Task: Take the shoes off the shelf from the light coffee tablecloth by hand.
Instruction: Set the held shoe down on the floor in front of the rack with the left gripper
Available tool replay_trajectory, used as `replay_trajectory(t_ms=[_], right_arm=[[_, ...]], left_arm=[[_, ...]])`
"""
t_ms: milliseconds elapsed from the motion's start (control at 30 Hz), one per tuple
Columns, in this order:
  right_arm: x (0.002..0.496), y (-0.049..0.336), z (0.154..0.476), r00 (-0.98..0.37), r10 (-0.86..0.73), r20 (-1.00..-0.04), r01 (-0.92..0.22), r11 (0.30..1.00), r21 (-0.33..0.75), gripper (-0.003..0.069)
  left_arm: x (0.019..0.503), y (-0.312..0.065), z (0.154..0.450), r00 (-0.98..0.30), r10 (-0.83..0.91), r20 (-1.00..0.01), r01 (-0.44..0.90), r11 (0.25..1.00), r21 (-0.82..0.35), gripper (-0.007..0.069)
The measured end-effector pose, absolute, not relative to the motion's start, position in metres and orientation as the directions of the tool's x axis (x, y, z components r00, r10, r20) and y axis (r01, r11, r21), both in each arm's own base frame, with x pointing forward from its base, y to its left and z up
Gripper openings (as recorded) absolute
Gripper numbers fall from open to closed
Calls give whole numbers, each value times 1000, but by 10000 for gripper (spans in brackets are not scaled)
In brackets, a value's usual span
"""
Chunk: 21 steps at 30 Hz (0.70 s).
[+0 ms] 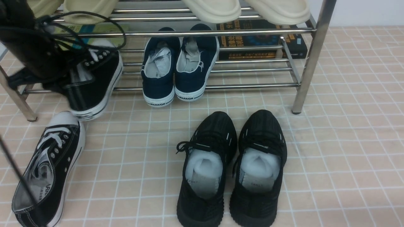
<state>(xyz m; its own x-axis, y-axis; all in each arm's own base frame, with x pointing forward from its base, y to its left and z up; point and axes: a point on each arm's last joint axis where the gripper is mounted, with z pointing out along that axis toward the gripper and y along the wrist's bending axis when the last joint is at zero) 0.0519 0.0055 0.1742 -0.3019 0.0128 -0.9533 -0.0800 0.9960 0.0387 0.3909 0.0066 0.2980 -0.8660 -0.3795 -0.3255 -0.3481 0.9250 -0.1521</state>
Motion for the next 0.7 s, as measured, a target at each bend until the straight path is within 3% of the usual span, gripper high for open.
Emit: replay_trajectory(t_ms=[133, 333, 500, 700], right_arm=[[52, 5, 174, -302, 13, -953, -80, 996, 39, 240], [52, 5, 174, -302, 13, -953, -80, 996, 39, 240], [52, 5, 174, -302, 13, -953, -80, 996, 39, 240], [52, 5, 174, -302, 13, -953, -80, 996, 39, 240]], left_arm=[[359, 7, 332, -885, -360, -294, -338, 933, -124, 16], [327, 6, 369, -857, -348, -379, -315, 937, -149, 19], [291, 3, 370, -860, -357, -363, -314, 933, -173, 19], [251, 0, 348, -880, -377, -287, -339, 924, -177, 19]])
